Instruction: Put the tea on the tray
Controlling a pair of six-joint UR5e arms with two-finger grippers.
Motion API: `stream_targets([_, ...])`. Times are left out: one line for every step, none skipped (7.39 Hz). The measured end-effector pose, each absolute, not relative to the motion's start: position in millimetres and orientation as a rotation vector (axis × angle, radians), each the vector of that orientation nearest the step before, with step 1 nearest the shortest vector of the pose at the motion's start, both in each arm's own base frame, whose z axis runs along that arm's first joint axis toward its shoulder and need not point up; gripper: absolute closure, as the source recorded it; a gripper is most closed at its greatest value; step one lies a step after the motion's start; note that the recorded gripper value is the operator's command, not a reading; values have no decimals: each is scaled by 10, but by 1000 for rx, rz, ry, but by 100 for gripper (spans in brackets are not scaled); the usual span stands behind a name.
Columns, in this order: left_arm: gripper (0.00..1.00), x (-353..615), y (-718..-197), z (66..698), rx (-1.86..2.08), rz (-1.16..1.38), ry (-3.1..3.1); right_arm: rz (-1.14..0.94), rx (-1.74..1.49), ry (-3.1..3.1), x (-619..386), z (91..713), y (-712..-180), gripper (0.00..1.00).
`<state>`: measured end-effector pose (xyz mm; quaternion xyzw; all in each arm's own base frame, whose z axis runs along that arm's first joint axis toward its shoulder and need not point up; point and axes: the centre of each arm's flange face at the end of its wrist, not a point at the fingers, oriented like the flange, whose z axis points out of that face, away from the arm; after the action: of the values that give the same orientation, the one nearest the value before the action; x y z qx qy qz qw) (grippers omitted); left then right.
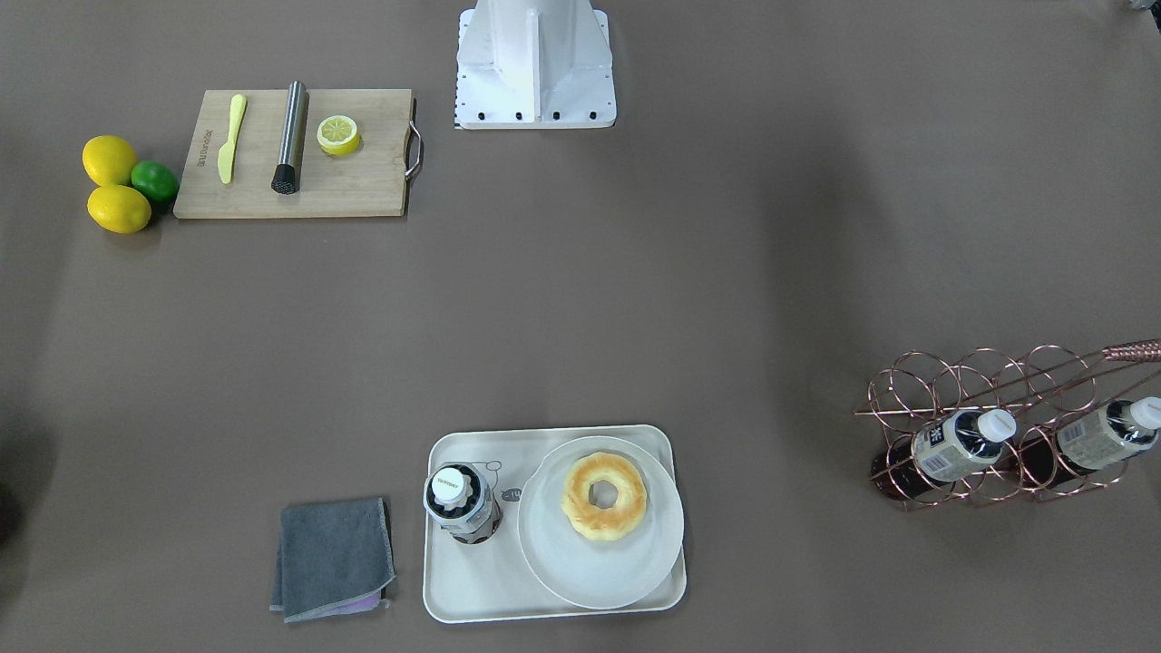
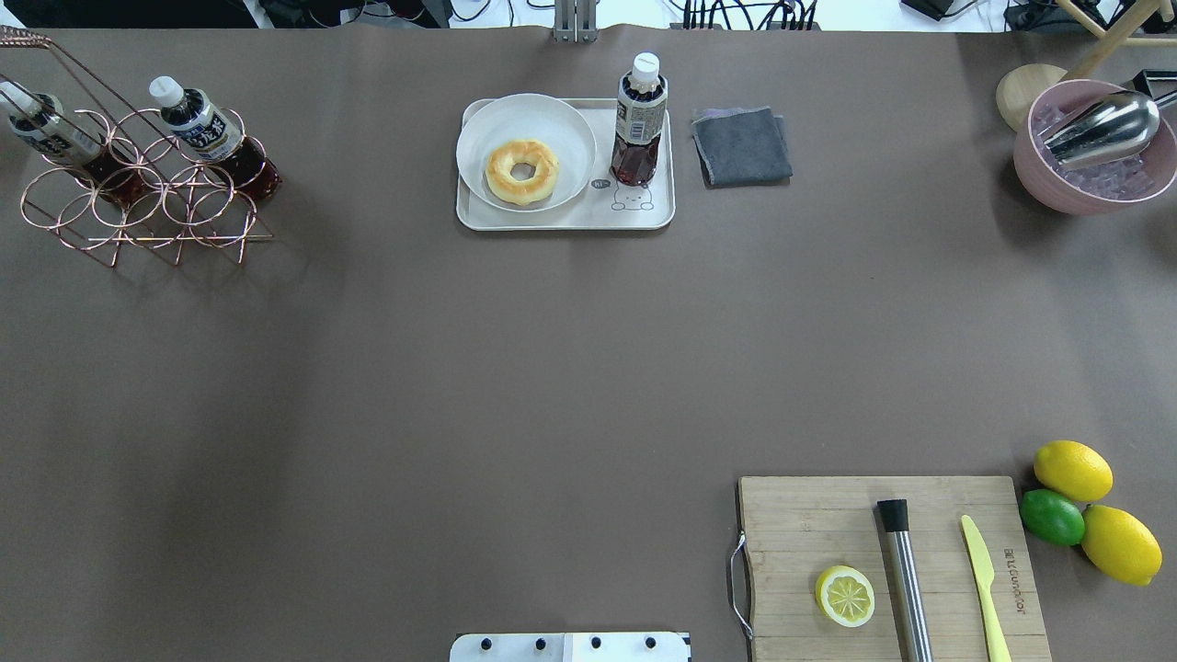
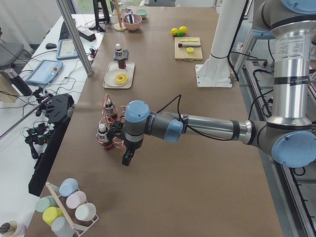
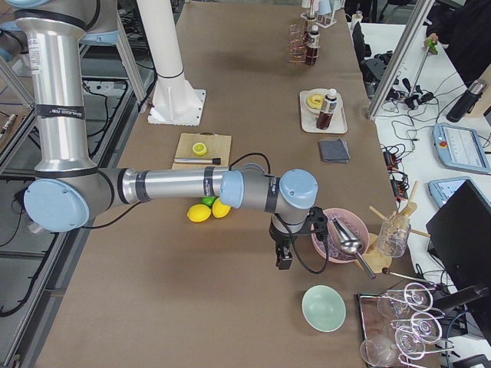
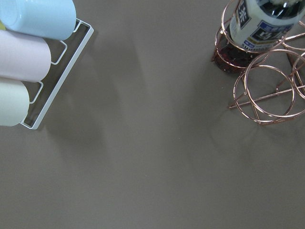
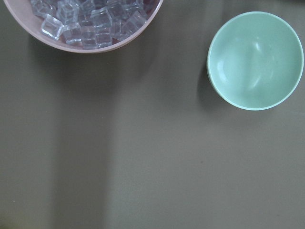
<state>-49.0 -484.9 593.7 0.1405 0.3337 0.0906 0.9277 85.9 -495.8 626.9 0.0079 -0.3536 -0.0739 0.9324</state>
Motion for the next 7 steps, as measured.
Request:
stream_targets([2,-515,-4827,5967,290,196,681,-151,17,-724,860,6263,-4963,0])
stream_targets([2,-524,-4818,5978,291,201,680,-152,19,-724,859,6253,-4966,0])
stream_targets([2,-529,-4816,5986,290,200,680,-153,21,-724,859,6242,-4968,0])
stream_targets([2,-532,-4813,5994,288,198,680,-154,24,-724,859,6230,-4973,0])
stream_targets([2,-533,-4813,5996,287,196,680,-154,25,-724,859,6223,-4975,0])
stream_targets([2,-532,-4813,5998,286,195,680,-154,29,-724,859,6201,-4977,0])
stream_targets([2,-532,-4813,6000,285,194,680,-151,33,-723,859,6172,-4978,0])
